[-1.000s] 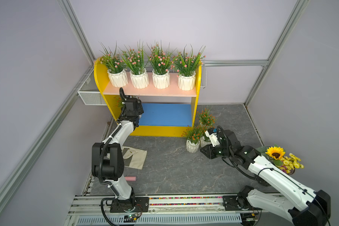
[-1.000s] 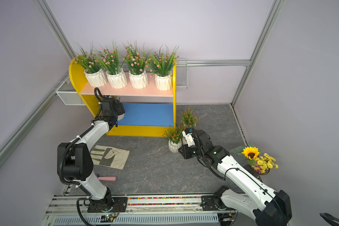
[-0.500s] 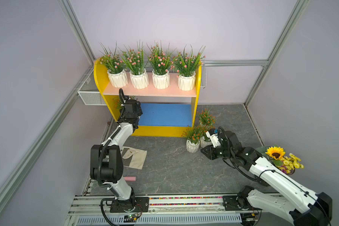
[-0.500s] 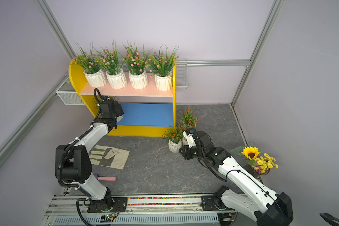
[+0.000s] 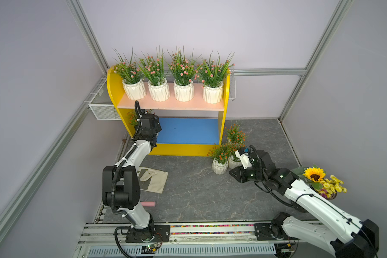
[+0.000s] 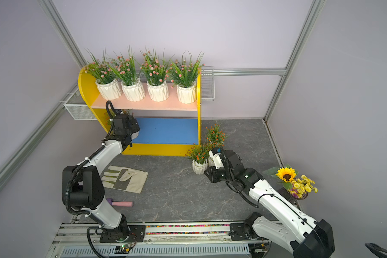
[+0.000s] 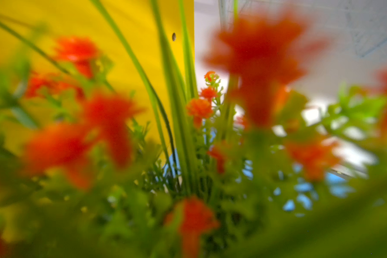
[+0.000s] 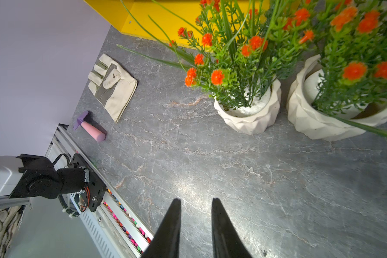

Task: Place the baby's breath potted plants on the rack by color
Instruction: Place the baby's breath potted plant on the rack.

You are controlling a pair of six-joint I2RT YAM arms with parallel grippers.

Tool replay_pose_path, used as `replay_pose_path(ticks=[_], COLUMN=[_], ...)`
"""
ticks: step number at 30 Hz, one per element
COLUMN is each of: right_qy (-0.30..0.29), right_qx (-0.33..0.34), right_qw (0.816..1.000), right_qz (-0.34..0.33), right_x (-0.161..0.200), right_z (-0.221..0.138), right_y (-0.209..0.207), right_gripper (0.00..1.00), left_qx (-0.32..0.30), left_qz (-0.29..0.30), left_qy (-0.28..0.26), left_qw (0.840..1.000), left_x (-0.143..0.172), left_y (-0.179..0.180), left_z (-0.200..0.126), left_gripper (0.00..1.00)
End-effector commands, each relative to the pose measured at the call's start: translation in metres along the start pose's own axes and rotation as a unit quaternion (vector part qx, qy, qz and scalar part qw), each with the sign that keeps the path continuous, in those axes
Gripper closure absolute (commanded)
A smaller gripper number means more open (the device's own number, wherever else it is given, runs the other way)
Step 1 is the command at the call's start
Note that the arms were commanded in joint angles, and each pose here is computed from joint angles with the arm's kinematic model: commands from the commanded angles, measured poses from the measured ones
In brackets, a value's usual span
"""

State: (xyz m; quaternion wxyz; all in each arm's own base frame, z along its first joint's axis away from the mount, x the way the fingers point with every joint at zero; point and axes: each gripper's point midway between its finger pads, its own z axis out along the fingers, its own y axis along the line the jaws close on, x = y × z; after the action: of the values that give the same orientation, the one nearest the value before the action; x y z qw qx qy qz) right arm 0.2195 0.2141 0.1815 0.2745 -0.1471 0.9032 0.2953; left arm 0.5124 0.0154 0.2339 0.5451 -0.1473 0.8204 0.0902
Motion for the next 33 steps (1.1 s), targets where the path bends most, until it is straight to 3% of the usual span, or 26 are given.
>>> replay_pose_path(ticks=[1, 20, 33], right_qy=[-0.01, -0.016, -0.008], right_qx=[0.004, 0.005, 0.015], right_qw=[1.0, 1.0, 1.0], right_qz=[0.007, 0.006, 0.009], right_x=[-0.001, 0.001, 0.002], right_z=[0.0, -0.002, 0.011], right_y=[-0.004, -0.005, -0.012], right_gripper=[0.72, 0.67, 0.6], left_qx=[-0.005, 0.023, 0.108], left_qz=[-0.006, -0.028, -0.056], left_qy=[-0.009, -0.013, -0.011], left_qw=[1.0, 0.999, 0.993], left_x=[-0.008, -0.006, 0.027], left_y=[0.007, 0.016, 0.011], left_z=[-0.005, -0.047, -0.093], left_gripper=[0.06, 0.02, 0.02])
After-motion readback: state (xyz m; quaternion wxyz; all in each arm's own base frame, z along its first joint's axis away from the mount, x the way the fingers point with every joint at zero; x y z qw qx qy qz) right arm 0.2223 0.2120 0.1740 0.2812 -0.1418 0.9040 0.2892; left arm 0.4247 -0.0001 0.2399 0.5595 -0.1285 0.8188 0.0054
